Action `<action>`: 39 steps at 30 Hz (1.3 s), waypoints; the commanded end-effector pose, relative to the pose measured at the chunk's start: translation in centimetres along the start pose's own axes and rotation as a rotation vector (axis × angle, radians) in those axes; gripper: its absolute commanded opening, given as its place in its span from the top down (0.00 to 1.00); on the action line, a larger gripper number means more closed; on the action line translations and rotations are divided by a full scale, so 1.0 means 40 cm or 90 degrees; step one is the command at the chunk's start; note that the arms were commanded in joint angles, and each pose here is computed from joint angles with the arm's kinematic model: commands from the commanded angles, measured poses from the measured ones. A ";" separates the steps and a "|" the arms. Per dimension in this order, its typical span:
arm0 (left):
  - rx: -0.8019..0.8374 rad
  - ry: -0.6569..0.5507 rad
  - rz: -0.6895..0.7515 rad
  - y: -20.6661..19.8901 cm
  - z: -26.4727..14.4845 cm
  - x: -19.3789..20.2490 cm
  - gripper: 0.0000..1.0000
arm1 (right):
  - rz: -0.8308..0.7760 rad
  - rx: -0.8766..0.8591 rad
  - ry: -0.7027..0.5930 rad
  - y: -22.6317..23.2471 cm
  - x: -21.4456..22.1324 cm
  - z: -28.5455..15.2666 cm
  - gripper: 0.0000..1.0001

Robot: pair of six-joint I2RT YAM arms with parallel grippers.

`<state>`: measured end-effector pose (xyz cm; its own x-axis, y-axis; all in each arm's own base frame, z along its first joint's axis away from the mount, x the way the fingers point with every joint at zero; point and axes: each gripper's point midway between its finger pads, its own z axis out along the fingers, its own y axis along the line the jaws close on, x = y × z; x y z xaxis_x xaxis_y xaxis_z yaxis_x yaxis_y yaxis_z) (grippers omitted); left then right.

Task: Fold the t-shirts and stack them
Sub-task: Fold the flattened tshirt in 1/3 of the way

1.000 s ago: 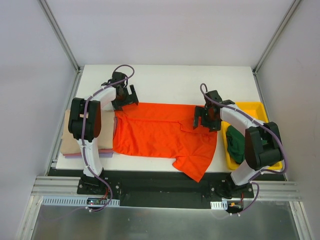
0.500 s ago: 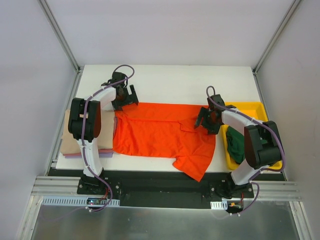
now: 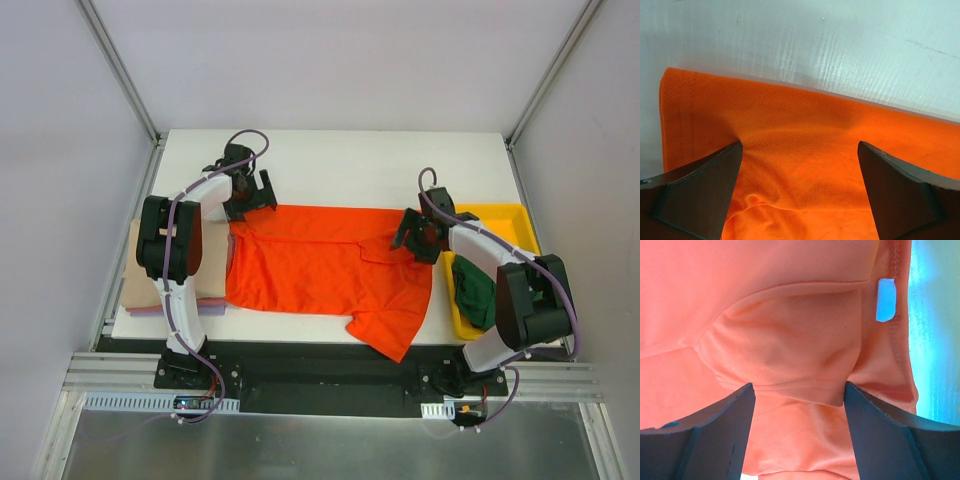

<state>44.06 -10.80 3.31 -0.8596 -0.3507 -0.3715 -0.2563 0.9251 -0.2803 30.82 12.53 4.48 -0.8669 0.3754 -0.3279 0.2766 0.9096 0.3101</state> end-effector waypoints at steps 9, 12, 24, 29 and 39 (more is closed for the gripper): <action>-0.006 0.019 0.002 0.019 -0.013 0.018 0.01 | 0.032 0.048 -0.048 -0.023 -0.041 -0.001 0.51; -0.006 0.018 0.003 0.017 -0.014 0.015 0.01 | 0.042 0.053 -0.073 -0.031 -0.051 -0.013 0.74; -0.019 0.012 0.000 0.028 -0.012 0.012 0.01 | 0.027 0.029 -0.072 -0.034 -0.012 -0.056 1.00; -0.024 0.009 -0.001 0.033 -0.013 0.010 0.01 | 0.024 0.026 -0.077 -0.030 0.001 -0.095 1.00; -0.024 0.008 -0.004 0.039 -0.017 0.008 0.01 | 0.014 0.057 -0.092 -0.038 0.049 -0.140 1.00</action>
<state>44.07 -10.77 3.31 -0.8597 -0.3500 -0.3720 -0.2558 0.9254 -0.2796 27.91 11.64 8.22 -0.8067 0.4003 -0.4348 0.2970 0.9106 0.2872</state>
